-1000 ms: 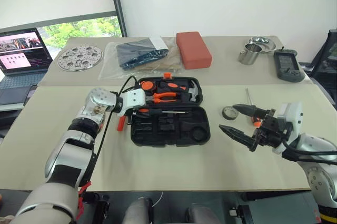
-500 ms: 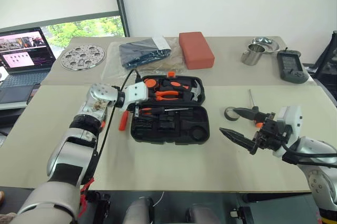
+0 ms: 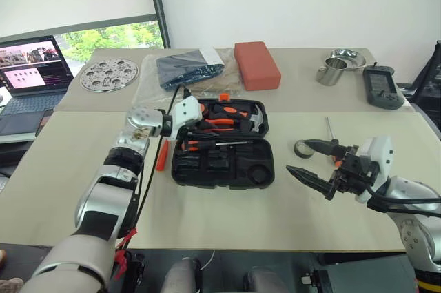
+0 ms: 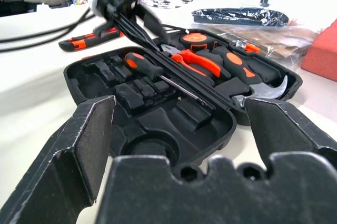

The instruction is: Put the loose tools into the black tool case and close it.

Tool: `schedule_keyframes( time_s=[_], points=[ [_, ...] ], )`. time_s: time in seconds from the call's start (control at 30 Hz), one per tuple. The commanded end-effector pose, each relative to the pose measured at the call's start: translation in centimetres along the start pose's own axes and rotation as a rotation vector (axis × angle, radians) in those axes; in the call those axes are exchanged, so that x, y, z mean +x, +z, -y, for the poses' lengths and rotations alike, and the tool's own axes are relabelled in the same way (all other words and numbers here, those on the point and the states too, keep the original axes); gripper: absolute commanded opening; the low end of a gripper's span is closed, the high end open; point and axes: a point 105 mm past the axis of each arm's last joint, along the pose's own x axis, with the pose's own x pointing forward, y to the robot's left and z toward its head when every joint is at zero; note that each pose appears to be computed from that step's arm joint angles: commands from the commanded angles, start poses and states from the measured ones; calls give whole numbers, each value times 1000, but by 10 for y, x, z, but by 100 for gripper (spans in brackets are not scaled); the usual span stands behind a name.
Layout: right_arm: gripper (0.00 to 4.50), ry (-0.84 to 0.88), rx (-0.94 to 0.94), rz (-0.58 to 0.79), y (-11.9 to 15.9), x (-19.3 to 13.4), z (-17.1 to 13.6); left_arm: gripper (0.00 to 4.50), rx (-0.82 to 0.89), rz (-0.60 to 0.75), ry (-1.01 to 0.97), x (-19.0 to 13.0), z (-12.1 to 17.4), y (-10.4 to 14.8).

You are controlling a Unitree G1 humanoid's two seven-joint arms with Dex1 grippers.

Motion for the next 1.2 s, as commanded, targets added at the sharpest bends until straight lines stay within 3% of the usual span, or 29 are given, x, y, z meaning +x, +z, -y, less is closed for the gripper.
schedule_keyframes(
  time_s=[0.03,1.2],
  points=[
    [450,4,-43,37,11,-1,-2,3,-6,9,23,1,-4,1],
    [450,-20,-53,17,9,-8,-2,3,-12,-277,-28,26,28,-65]
  ],
)
